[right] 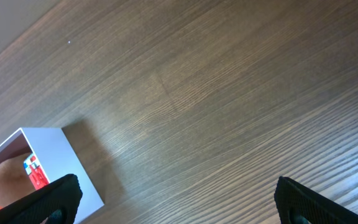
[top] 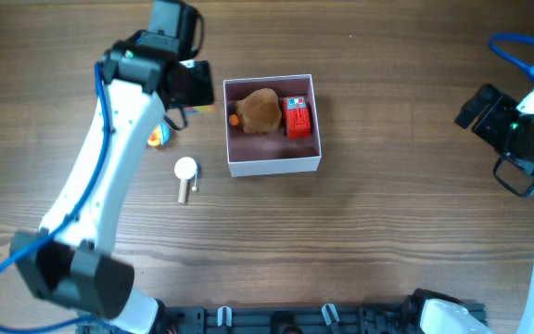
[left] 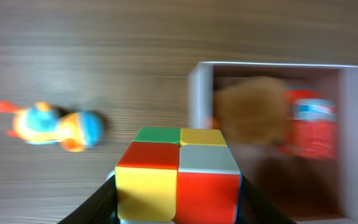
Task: Pack container
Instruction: 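Grasp the colour cube with the left gripper and drop it in the box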
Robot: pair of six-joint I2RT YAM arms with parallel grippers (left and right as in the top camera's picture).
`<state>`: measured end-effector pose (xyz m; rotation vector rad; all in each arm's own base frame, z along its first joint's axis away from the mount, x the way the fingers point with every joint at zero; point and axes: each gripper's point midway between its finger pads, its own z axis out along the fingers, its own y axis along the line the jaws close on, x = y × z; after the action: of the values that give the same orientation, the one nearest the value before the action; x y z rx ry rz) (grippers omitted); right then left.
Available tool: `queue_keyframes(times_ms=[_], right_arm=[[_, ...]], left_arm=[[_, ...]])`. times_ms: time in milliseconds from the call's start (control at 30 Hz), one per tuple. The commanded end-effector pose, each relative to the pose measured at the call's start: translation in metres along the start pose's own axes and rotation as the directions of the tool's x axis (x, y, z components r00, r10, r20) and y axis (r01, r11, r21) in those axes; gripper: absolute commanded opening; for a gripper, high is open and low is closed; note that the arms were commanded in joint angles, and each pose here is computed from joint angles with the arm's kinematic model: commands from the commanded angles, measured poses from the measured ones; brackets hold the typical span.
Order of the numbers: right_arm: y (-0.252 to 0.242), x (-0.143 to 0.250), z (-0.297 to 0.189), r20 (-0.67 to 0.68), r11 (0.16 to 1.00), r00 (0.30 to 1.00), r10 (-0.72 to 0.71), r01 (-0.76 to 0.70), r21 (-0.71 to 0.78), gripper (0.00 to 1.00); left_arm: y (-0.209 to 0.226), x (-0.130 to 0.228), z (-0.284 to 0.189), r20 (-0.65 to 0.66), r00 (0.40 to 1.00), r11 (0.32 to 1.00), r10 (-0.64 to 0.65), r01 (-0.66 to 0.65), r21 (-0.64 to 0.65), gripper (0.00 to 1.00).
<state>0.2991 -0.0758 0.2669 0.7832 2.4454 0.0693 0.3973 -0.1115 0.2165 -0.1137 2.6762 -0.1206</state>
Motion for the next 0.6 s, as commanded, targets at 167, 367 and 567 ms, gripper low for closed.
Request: queue_keyframes(times_ms=[167, 367, 567], right_arm=[[0.000, 0.004, 0.002, -0.019, 1.000, 1.000, 0.004, -0.004, -0.004, 1.00], [-0.002, 0.008, 0.002, -0.036, 1.000, 0.999, 0.005, -0.005, 0.002, 1.00], [-0.002, 0.010, 0.002, -0.044, 1.000, 0.999, 0.005, -0.005, 0.005, 1.00]], left_arm=[[-0.115, 0.031, 0.003, 0.000, 0.999, 0.986, -0.037, 0.036, 0.164, 0.15], [-0.166, 0.067, 0.051, -0.064, 0.998, 0.989, -0.012, 0.022, 0.149, 0.16], [-0.179, 0.094, 0.090, -0.119, 0.993, 0.996, 0.019, -0.008, 0.092, 0.16]])
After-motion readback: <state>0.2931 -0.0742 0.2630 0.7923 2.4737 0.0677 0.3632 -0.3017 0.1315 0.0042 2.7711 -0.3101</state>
